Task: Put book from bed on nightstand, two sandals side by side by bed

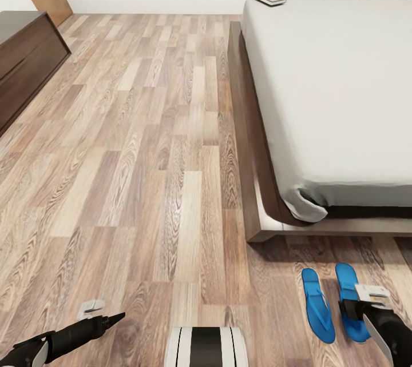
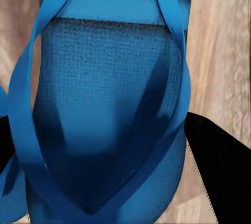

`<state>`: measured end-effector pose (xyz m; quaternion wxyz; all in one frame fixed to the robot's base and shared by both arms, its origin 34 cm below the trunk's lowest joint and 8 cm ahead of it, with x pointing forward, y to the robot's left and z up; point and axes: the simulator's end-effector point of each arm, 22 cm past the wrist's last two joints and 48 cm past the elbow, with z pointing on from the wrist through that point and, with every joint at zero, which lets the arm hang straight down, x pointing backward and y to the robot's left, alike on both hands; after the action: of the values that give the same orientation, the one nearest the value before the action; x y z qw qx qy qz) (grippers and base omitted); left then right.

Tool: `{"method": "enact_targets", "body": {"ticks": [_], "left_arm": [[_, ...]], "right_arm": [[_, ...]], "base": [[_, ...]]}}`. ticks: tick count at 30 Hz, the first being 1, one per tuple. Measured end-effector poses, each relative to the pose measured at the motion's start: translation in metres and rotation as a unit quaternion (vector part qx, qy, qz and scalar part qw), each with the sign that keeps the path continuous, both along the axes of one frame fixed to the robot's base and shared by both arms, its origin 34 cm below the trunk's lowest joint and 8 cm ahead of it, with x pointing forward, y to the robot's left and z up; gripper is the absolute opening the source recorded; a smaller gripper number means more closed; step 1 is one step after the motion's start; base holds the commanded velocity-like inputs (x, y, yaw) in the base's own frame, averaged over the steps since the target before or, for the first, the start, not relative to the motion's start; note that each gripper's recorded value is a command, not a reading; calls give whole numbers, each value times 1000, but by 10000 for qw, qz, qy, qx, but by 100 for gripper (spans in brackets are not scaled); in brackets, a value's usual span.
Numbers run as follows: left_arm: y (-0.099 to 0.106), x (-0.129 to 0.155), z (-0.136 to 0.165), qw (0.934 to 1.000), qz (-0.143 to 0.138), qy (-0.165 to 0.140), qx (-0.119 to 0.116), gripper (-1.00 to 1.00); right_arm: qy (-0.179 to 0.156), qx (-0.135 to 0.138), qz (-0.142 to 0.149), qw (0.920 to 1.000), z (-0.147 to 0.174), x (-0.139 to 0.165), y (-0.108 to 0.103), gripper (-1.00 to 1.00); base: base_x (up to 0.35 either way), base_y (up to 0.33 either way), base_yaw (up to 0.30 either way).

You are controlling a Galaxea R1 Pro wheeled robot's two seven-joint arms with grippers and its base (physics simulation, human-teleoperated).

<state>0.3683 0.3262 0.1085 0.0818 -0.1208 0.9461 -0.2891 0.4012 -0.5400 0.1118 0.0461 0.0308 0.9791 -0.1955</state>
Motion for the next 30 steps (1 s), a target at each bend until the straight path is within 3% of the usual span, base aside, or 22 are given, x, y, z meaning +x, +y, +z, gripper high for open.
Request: {"method": "enact_targets", "body": {"ticks": [4,30], "left_arm": [[0,0,0,10000,-1,1,-1,100],[-2,0,0,10000,-3,3,-22,100]], "right_arm": [[-115,-9,34,9999,0,4,0,-100],[-97,-14,37,9999,0,3,-1,-100]], "base": [[0,0,0],[34,-33,0]]}}
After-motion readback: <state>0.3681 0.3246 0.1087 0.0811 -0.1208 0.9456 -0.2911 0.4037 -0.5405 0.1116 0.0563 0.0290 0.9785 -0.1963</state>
